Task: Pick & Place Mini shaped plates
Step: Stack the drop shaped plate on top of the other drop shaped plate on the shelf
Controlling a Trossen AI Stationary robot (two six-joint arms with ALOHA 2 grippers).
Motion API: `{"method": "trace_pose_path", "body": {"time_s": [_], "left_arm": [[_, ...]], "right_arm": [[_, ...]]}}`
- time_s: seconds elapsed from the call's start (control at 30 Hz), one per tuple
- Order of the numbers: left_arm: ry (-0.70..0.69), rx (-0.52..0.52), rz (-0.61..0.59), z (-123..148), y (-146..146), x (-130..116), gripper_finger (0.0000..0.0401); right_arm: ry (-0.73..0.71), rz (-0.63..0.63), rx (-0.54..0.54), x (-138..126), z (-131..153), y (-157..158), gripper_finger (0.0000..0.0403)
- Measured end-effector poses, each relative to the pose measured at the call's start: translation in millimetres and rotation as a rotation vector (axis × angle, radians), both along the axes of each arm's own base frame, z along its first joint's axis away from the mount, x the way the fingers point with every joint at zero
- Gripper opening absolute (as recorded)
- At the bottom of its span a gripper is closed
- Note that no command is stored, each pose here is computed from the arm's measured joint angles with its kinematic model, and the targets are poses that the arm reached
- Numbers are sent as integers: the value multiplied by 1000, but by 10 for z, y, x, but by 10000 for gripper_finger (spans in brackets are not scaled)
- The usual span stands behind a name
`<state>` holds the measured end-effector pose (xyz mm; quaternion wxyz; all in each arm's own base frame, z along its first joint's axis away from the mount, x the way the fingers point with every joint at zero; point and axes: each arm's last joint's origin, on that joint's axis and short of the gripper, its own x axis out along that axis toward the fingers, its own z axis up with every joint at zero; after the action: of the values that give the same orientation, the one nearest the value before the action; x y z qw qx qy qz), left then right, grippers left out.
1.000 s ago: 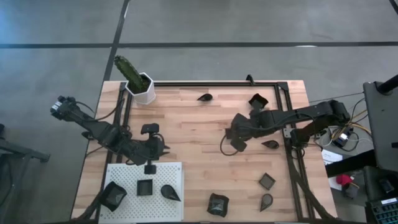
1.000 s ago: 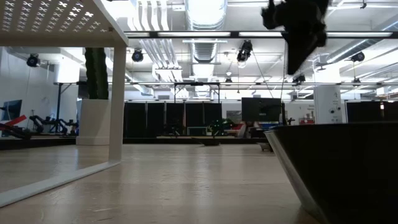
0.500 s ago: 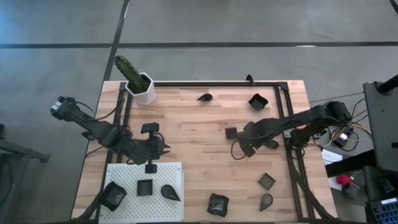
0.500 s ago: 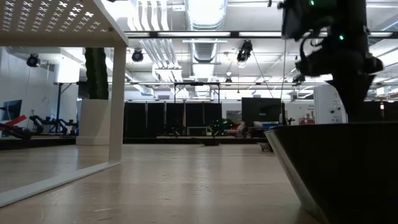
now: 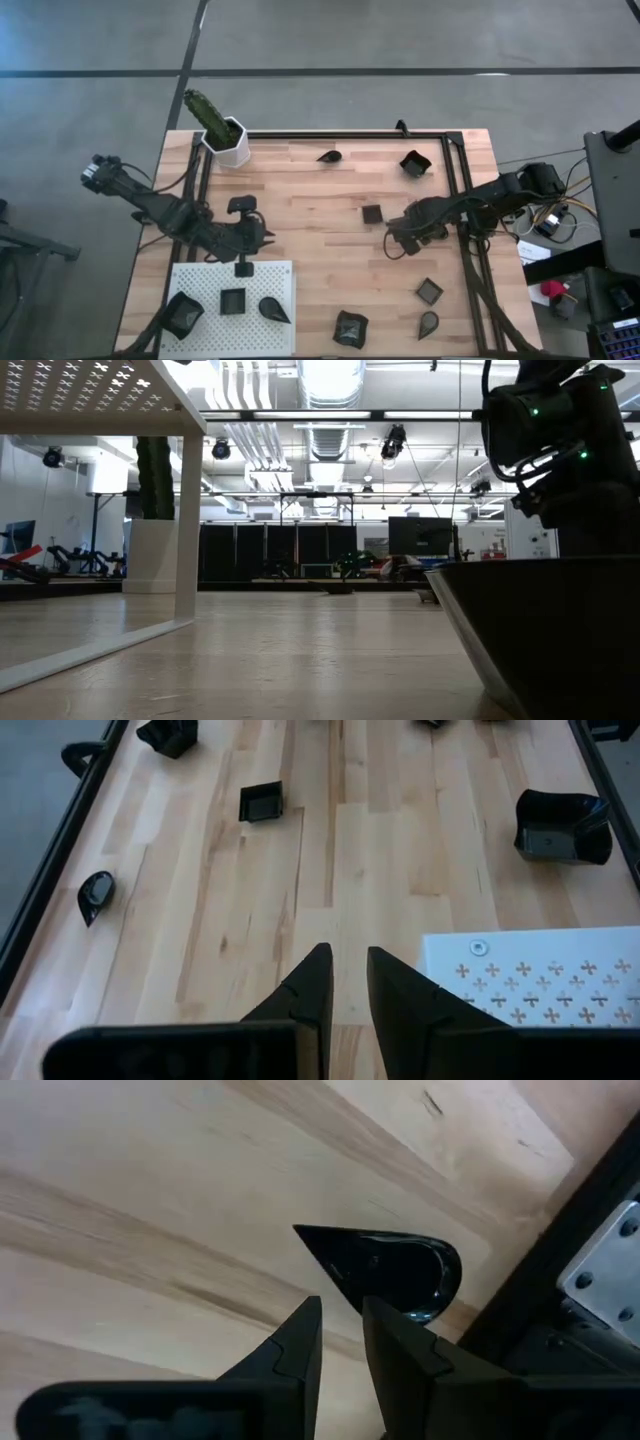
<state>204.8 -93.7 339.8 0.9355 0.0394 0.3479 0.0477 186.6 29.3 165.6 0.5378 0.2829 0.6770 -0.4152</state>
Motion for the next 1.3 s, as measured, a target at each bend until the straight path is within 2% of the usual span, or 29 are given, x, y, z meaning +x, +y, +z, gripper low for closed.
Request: {"method": "trace_pose_path", "body": {"time_s": [0.27,0.5,0.73,1.3], "left_arm": [[0,0,14,0,29,13,60],[1,0,17,0,35,15,62],[2,6,12,-2,36,15,62],[-3,13,5,17,39,19,62]], "right_arm": [[1,85,18,0,-6,4,63],[-3,140,33,-11,-49,2,71],[37,149,32,-105,-148,-14,80],[-22,208,14,-99,-254,-24,64]]}}
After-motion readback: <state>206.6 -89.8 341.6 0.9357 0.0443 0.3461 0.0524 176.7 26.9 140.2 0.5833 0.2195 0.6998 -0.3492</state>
